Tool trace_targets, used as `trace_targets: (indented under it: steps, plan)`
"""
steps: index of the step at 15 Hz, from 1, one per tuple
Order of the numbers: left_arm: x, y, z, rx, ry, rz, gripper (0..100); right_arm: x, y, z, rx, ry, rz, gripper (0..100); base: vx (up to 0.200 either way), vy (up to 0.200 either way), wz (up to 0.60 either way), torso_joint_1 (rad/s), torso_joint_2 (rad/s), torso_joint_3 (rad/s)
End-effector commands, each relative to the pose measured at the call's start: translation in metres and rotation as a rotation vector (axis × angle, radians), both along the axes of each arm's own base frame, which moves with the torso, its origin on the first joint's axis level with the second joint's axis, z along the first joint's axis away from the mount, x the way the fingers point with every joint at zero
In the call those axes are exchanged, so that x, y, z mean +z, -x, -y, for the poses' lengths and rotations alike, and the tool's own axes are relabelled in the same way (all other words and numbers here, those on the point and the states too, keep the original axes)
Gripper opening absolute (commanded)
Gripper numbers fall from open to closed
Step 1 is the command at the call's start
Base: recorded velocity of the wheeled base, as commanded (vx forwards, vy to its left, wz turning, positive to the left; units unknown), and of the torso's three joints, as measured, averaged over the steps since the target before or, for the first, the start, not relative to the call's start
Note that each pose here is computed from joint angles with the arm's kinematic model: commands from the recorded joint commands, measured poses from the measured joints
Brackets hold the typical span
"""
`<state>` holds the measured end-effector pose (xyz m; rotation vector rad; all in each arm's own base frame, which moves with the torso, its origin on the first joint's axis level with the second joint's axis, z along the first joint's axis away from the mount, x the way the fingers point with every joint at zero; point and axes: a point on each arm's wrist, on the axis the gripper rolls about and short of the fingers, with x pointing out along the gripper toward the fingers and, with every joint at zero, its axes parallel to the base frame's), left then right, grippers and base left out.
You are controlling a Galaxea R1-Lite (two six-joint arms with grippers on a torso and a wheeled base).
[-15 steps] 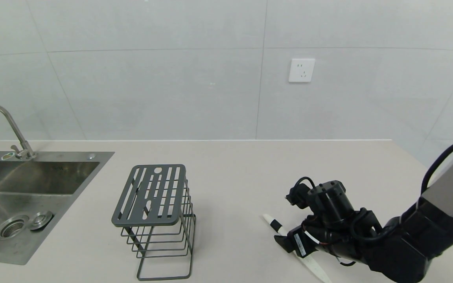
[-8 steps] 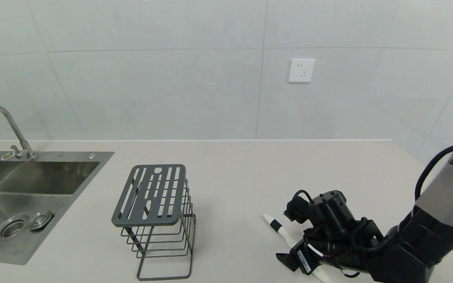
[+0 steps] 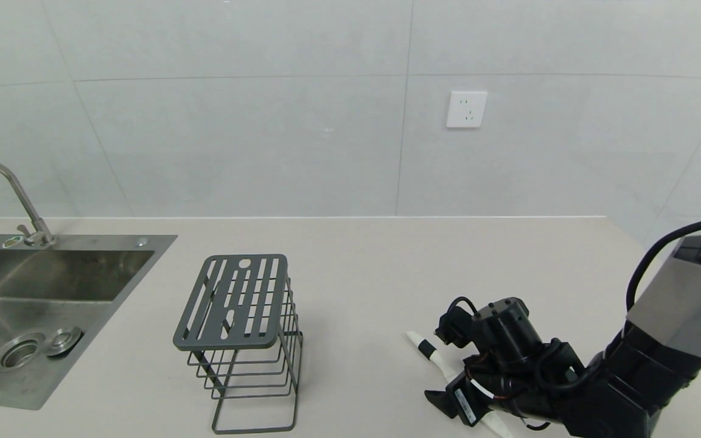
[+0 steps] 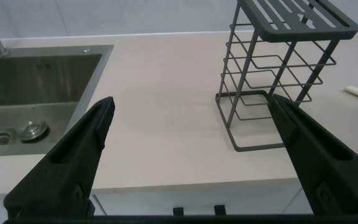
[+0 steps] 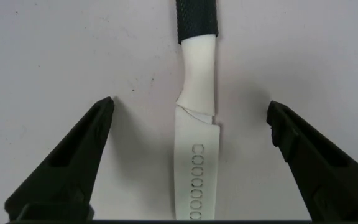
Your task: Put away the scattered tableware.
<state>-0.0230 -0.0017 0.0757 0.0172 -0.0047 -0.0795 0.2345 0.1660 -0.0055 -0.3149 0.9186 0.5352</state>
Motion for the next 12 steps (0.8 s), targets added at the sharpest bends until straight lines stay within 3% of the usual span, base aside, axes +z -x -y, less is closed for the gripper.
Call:
trace_targets:
  steps: [1,7,12]
  plan:
    - [0.0,0.0,0.0,0.0,0.0,-0.001,100,-0.007,0.002,0.003,-0.003,0.026,-0.029,0,0.0,0.0,0.0,0.0,0.0,0.0]
    - [0.0,0.0,0.0,0.0,0.0,-0.003,100,-0.009,0.002,0.004,-0.008,0.029,-0.033,0,0.0,0.0,0.0,0.0,0.0,0.0]
    - [0.0,0.0,0.0,0.0,0.0,-0.001,100,0.007,-0.016,-0.006,-0.009,-0.082,0.118,0,0.0,0.0,0.0,0.0,0.0,0.0]
